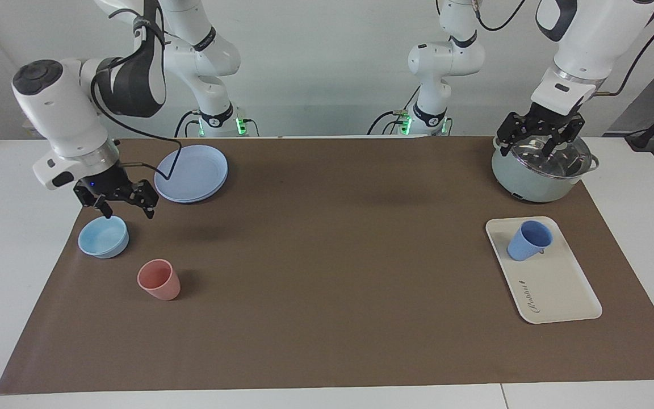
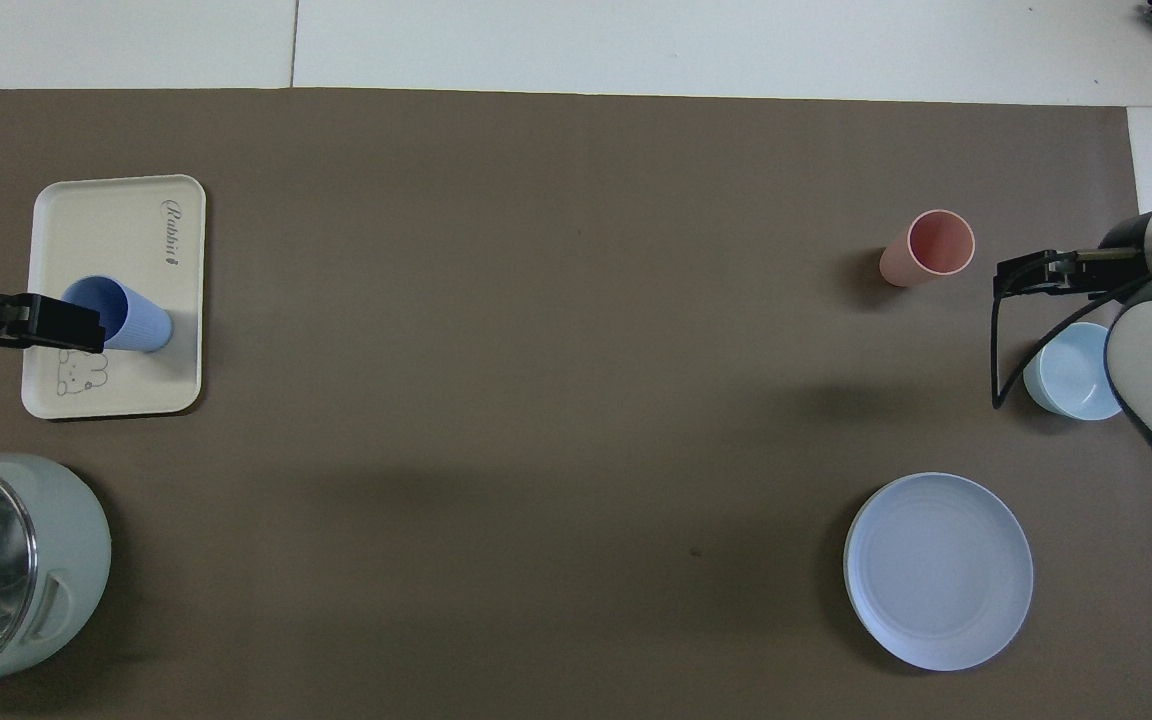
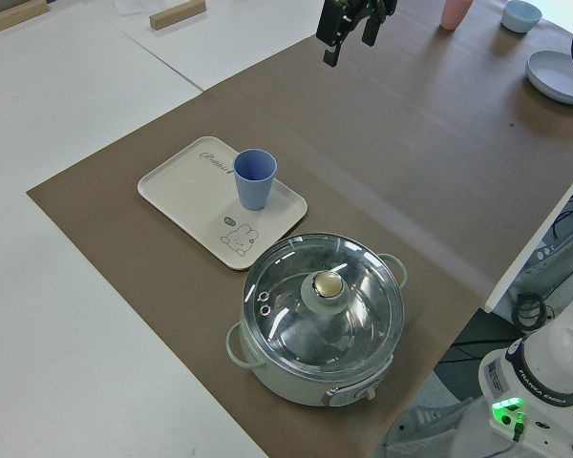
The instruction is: Place cup on tray
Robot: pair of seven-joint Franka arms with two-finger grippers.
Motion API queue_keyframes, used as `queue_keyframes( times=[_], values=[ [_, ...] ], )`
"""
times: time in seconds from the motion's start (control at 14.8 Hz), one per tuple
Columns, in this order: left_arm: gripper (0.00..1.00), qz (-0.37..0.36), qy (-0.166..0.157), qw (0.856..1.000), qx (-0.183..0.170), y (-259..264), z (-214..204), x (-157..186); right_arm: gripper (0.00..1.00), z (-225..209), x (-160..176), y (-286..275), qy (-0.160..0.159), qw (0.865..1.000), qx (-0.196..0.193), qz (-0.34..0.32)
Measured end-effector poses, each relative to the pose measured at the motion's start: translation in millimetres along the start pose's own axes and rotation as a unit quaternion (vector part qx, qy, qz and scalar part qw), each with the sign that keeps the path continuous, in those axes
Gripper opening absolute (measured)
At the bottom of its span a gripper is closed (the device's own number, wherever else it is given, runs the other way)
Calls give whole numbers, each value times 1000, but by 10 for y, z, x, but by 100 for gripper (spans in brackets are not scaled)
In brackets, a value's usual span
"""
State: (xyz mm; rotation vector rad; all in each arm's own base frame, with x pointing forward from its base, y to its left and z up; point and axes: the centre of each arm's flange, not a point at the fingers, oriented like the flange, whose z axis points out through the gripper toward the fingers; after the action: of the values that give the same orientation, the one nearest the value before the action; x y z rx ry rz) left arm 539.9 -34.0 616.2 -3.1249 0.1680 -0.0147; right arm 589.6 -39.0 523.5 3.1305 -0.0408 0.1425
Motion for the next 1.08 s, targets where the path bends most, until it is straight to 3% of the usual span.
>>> queue_keyframes(
  times=[0.68, 1.08],
  values=[
    [100, 23, -13, 1000, -1, 166, 60, 45, 100, -1007, -173, -282, -20, 999, -24, -22],
    [100, 40, -13, 999, 0, 352, 72, 41, 100, -1093, -290, -272, -62, 998, -24, -20]
  ],
)
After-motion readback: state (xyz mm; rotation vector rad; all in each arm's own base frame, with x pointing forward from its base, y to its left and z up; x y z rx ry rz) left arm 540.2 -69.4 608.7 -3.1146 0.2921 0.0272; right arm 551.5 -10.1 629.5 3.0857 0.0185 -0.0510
